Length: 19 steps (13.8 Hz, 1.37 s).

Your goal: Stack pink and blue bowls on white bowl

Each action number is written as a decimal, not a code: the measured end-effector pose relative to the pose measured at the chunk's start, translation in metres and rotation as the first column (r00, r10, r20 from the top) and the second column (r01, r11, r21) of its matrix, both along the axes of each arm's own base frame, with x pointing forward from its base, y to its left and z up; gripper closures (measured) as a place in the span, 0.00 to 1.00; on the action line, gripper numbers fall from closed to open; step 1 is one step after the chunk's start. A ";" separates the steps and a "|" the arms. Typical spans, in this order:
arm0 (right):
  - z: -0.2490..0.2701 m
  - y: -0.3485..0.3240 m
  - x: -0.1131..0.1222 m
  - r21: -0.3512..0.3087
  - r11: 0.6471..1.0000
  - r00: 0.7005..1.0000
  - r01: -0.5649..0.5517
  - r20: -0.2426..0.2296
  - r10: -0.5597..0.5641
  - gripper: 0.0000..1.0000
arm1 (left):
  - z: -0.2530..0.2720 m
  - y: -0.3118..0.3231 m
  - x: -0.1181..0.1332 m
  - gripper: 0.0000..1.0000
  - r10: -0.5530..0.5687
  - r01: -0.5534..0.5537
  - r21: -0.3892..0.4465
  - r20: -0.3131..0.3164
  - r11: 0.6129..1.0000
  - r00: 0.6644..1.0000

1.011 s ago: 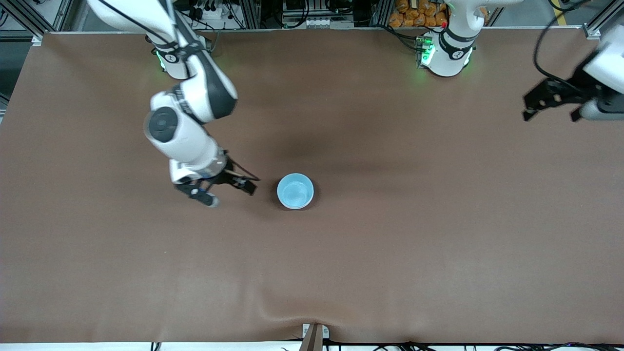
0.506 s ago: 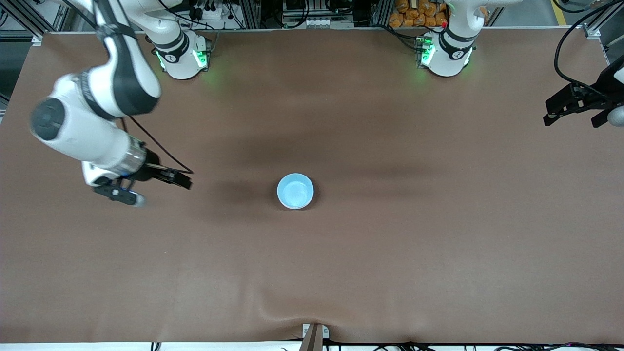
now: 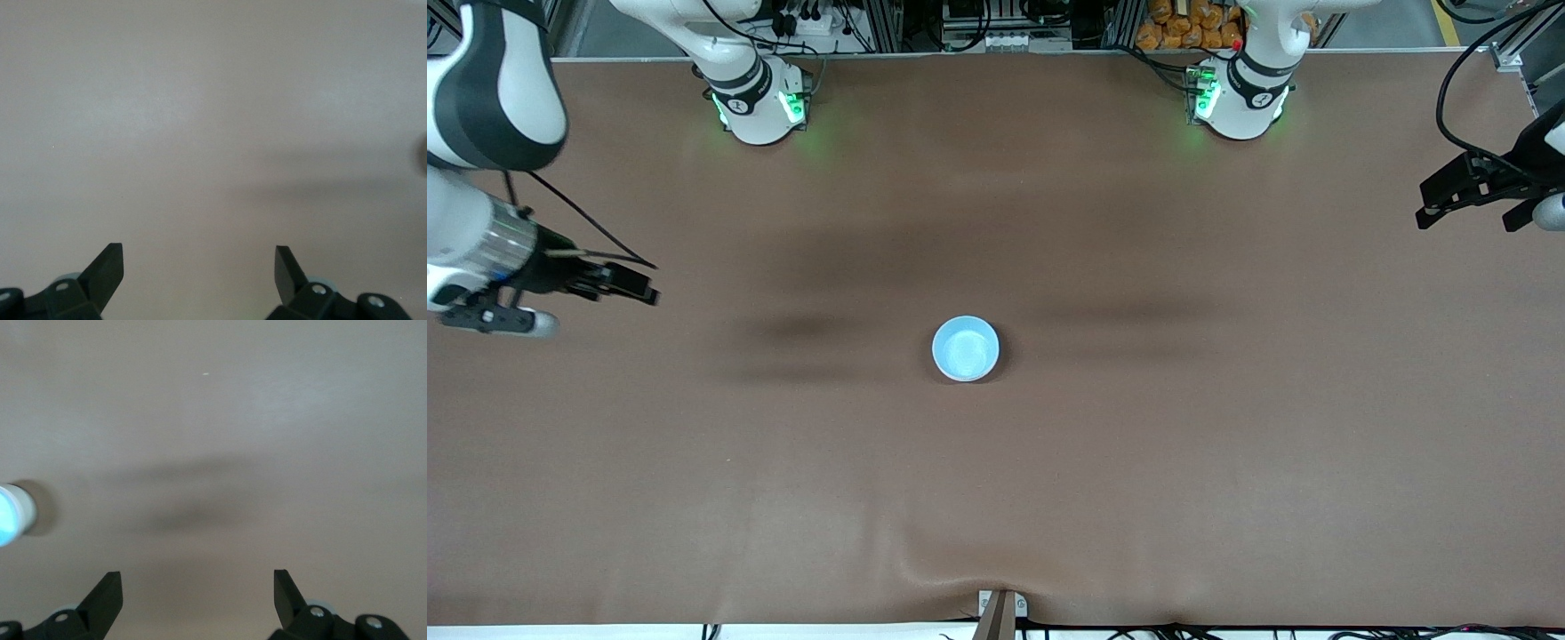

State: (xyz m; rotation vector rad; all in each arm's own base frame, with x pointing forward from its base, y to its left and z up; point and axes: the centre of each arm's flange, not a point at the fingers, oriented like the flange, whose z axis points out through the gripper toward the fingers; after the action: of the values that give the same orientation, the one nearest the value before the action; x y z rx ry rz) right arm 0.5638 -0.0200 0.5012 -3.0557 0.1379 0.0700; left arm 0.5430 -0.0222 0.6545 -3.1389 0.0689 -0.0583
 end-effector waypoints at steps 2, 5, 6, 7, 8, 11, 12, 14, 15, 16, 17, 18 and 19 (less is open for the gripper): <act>0.026 -0.003 -0.009 -0.050 0.998 0.999 -0.030 0.007 0.031 0.00 | 0.000 -0.001 0.000 0.00 -0.001 0.001 0.000 -0.002 1.000 1.000; 0.090 -0.003 -0.018 -0.073 0.997 0.999 -0.041 0.023 0.042 0.00 | -0.001 -0.005 0.000 0.00 -0.007 0.007 -0.001 -0.002 1.000 1.000; 0.108 -0.003 -0.020 -0.081 0.996 0.998 -0.041 0.037 0.044 0.00 | -0.001 -0.005 0.000 0.00 -0.008 0.008 -0.001 -0.002 1.000 1.000; 0.117 -0.005 -0.021 -0.086 0.996 0.998 -0.041 0.045 0.044 0.00 | -0.001 -0.006 0.000 0.00 -0.008 0.008 -0.001 -0.002 1.000 1.000; 0.120 -0.007 -0.021 -0.087 0.995 0.998 -0.046 0.046 0.050 0.00 | -0.001 -0.006 0.000 0.00 -0.008 0.008 -0.001 -0.002 1.000 1.000; 0.129 -0.015 -0.022 -0.090 0.994 0.996 -0.059 0.059 0.064 0.00 | -0.005 -0.006 0.001 0.00 -0.008 0.008 -0.001 -0.011 1.000 1.000; 0.134 -0.014 -0.022 -0.090 0.994 0.996 -0.059 0.065 0.065 0.00 | -0.006 -0.006 0.002 0.00 -0.008 0.008 -0.001 -0.014 1.000 1.000; 0.137 -0.012 -0.022 -0.091 0.994 0.995 -0.063 0.068 0.069 0.00 | -0.007 -0.006 0.002 0.00 -0.008 0.008 -0.001 -0.016 1.000 1.000; 0.137 -0.011 -0.022 -0.091 0.994 0.995 -0.064 0.068 0.071 0.00 | -0.007 -0.006 0.002 0.00 -0.009 0.009 -0.001 -0.016 1.000 1.000; 0.136 -0.011 -0.022 -0.091 0.994 0.995 -0.062 0.067 0.068 0.00 | -0.007 -0.006 0.002 0.00 -0.009 0.009 -0.001 -0.016 1.000 1.000; 0.136 -0.011 -0.022 -0.090 0.995 0.996 -0.051 0.066 0.057 0.00 | -0.007 -0.007 0.002 0.00 -0.009 0.009 -0.001 -0.016 1.000 1.000; 0.136 -0.010 -0.022 -0.090 0.995 0.997 -0.034 0.064 0.040 0.00 | -0.007 -0.007 0.002 0.00 -0.009 0.009 -0.001 -0.016 1.000 1.000; 0.135 -0.010 -0.022 -0.089 0.996 0.998 -0.022 0.061 0.028 0.00 | -0.007 -0.007 0.002 0.00 -0.010 0.010 -0.001 -0.016 1.000 1.000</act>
State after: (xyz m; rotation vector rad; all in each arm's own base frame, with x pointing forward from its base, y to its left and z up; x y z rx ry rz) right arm 0.5417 -0.0300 0.6363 -3.1440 0.1011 -0.0308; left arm 0.5454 -0.0289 0.6471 -3.1399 0.0841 -0.0336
